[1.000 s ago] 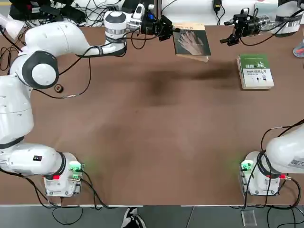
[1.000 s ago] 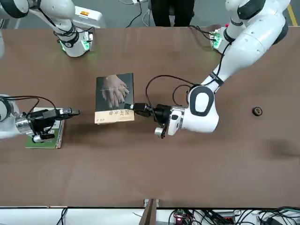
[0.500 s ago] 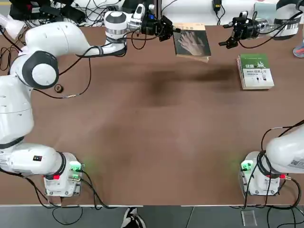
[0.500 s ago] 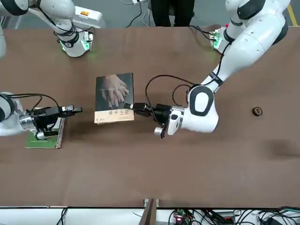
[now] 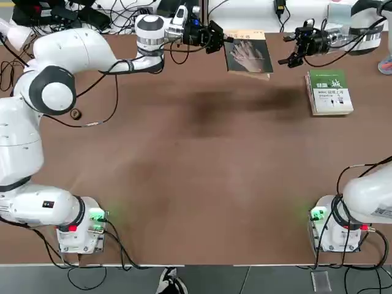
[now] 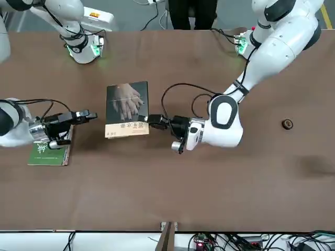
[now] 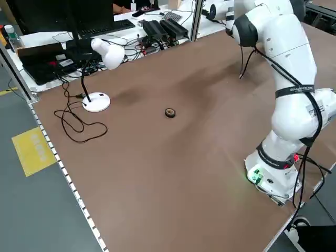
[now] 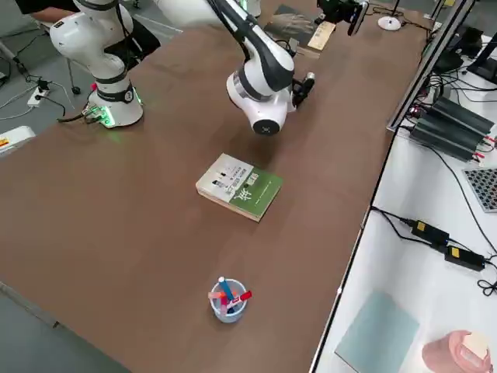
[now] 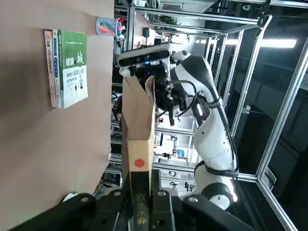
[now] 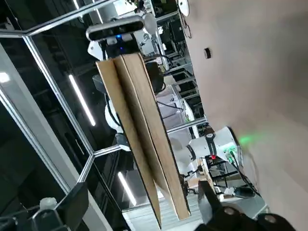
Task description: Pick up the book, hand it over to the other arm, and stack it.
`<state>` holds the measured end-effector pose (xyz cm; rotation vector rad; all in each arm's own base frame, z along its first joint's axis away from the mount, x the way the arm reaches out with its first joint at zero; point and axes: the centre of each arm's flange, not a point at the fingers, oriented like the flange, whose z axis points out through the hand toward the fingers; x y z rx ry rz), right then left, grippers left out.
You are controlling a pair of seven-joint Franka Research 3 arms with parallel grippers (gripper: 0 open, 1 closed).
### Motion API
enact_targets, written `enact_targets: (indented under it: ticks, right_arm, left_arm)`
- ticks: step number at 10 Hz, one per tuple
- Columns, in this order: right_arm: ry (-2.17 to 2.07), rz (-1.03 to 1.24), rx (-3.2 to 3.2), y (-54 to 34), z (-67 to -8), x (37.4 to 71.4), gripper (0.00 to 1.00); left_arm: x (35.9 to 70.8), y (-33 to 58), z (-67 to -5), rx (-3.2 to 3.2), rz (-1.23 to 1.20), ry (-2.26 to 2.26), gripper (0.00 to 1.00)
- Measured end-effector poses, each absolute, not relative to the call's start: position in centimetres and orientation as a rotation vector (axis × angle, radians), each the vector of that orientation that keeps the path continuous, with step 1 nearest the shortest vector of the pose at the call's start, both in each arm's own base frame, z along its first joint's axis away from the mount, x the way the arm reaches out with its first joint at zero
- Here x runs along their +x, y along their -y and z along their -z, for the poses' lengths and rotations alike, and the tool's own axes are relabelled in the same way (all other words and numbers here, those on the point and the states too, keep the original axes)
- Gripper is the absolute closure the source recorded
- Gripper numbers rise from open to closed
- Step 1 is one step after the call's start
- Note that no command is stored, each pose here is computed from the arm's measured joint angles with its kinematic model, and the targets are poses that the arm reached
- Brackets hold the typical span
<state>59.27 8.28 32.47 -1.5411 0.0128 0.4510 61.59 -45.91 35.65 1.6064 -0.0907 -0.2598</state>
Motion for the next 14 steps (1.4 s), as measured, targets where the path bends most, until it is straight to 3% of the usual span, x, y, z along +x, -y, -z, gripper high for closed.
enact_targets:
  ticks: [14]
  right_arm:
    - [-0.044,-0.408,-1.508,-12.7,-31.0,57.0,0.00]
  left_arm:
    - [61.4,46.2,-35.6,1.611,0.256,0.088,0.99]
